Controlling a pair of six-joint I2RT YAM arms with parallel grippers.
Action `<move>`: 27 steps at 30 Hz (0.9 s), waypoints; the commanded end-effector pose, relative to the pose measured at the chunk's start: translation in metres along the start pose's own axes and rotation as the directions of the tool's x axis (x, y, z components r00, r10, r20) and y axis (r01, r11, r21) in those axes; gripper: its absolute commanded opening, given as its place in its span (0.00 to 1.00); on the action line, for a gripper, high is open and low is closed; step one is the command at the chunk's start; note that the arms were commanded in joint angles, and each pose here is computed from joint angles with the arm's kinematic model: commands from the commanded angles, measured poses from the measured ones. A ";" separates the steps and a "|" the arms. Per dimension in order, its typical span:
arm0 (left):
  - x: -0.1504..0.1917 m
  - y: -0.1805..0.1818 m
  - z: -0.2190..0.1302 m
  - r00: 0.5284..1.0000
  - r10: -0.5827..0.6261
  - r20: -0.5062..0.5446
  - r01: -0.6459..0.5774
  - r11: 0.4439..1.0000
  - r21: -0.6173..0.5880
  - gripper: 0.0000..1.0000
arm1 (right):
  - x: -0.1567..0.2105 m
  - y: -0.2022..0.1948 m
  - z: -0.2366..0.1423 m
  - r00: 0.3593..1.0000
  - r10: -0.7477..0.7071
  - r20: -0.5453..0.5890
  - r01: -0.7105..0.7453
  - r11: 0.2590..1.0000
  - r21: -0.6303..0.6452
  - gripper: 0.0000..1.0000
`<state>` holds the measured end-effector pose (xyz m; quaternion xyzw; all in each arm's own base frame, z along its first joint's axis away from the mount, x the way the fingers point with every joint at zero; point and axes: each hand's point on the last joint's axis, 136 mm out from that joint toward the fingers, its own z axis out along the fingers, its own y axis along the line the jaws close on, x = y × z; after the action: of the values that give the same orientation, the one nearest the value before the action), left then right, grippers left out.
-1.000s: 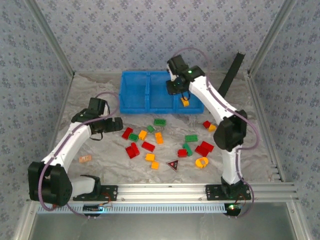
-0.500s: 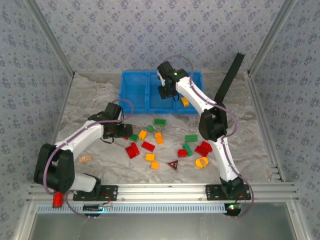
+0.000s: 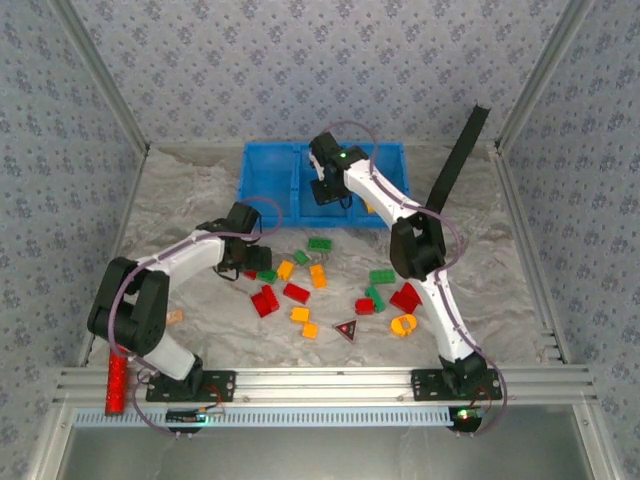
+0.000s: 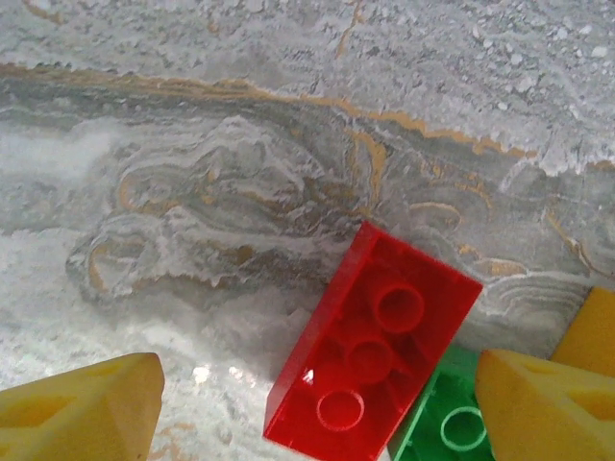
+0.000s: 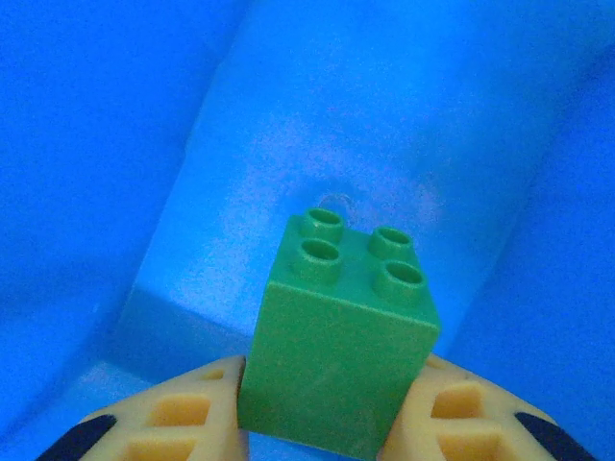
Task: Sort the legos into containers by color
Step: Place the lego in the container, then pick up the lego from the center of the table.
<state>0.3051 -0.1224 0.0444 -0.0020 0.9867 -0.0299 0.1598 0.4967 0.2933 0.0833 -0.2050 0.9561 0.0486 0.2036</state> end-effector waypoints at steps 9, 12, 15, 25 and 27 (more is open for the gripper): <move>-0.014 -0.011 0.017 0.999 0.030 -0.015 -0.030 1.000 -0.008 0.80 | 0.015 0.010 0.024 0.998 -0.029 -0.053 0.029 1.000 -0.004 0.27; -0.009 -0.009 0.023 0.999 0.028 -0.033 -0.029 0.999 -0.019 0.75 | 0.016 0.013 0.025 0.998 -0.032 -0.054 0.031 0.999 -0.015 0.31; -0.003 -0.007 0.029 0.998 0.026 -0.056 -0.028 0.999 -0.024 0.68 | 0.016 0.015 0.024 0.998 -0.036 -0.053 0.034 0.999 -0.029 0.37; 0.003 -0.006 0.033 0.996 0.026 -0.083 -0.029 0.999 -0.031 0.37 | 0.001 0.020 -0.013 0.999 -0.047 0.005 0.047 0.998 -0.048 0.51; 0.002 -0.004 0.032 0.996 0.023 -0.082 -0.027 0.999 -0.042 0.32 | -0.003 0.021 -0.026 0.999 -0.038 0.025 0.040 0.998 -0.053 0.53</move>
<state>0.3185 -0.1274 0.0207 0.0043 0.9901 -0.0108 0.1399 0.4887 0.3045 0.0700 -0.2216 0.9548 0.0547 0.1903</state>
